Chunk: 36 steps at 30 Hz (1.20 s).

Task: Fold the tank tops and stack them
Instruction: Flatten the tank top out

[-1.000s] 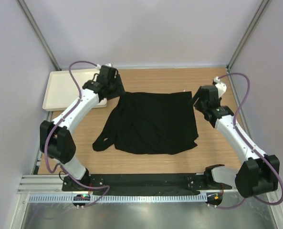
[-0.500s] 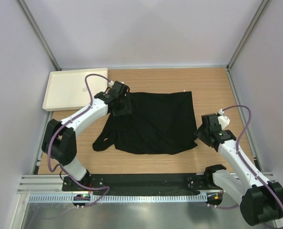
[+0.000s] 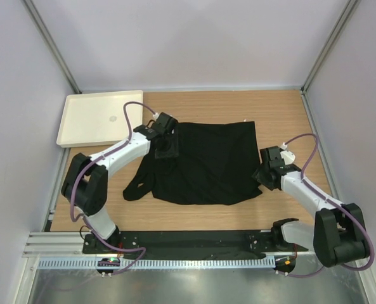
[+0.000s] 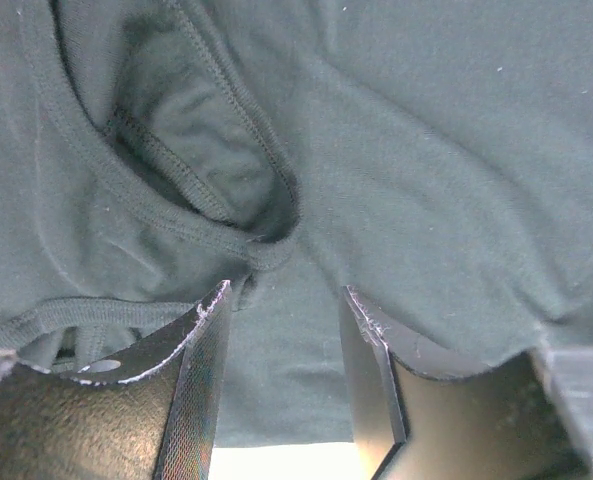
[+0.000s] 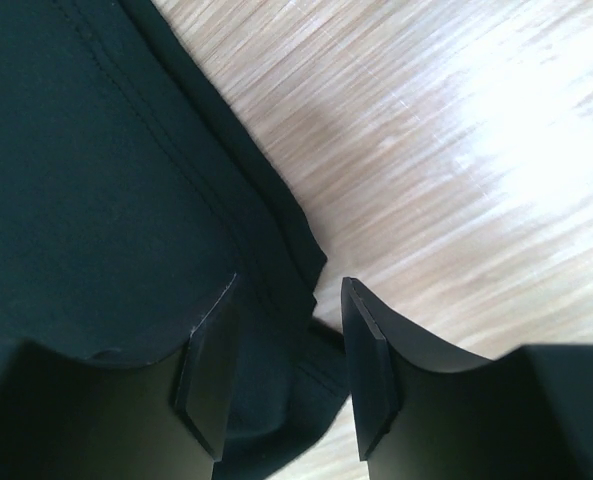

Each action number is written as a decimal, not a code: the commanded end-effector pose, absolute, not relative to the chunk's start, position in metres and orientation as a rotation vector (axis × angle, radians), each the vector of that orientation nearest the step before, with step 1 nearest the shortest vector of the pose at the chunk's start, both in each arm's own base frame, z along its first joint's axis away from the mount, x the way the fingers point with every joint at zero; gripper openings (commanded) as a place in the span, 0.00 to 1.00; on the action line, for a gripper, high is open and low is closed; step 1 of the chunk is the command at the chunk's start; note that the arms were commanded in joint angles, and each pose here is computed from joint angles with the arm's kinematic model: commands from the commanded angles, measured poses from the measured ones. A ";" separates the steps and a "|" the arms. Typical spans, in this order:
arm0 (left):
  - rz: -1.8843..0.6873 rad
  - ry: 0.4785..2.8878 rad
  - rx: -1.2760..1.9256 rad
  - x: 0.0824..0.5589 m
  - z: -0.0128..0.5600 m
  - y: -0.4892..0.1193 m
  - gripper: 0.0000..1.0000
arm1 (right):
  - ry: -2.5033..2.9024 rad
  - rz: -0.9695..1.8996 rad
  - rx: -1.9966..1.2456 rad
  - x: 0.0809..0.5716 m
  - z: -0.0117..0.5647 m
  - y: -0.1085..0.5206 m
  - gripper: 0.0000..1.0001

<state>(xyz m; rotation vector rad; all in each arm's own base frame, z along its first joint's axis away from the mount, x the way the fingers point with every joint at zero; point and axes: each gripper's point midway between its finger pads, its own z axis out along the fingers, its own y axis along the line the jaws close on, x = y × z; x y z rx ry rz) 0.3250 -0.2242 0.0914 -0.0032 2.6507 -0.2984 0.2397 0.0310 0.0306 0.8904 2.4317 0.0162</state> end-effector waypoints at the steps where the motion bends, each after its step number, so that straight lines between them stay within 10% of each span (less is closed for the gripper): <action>1: -0.300 2.664 0.059 0.322 0.080 -0.231 0.49 | 2.380 0.037 0.880 0.261 0.033 0.034 0.48; 9: -0.219 2.737 0.094 0.322 0.052 -0.237 0.43 | 2.396 0.040 0.884 0.267 0.021 0.037 0.33; 15: -0.071 2.736 0.026 0.333 0.034 -0.221 0.07 | 2.369 -0.053 0.944 0.261 0.023 0.022 0.01; 36: -0.310 2.546 -0.396 0.458 0.107 -0.142 0.00 | 2.195 -0.266 1.385 0.224 0.020 -0.048 0.01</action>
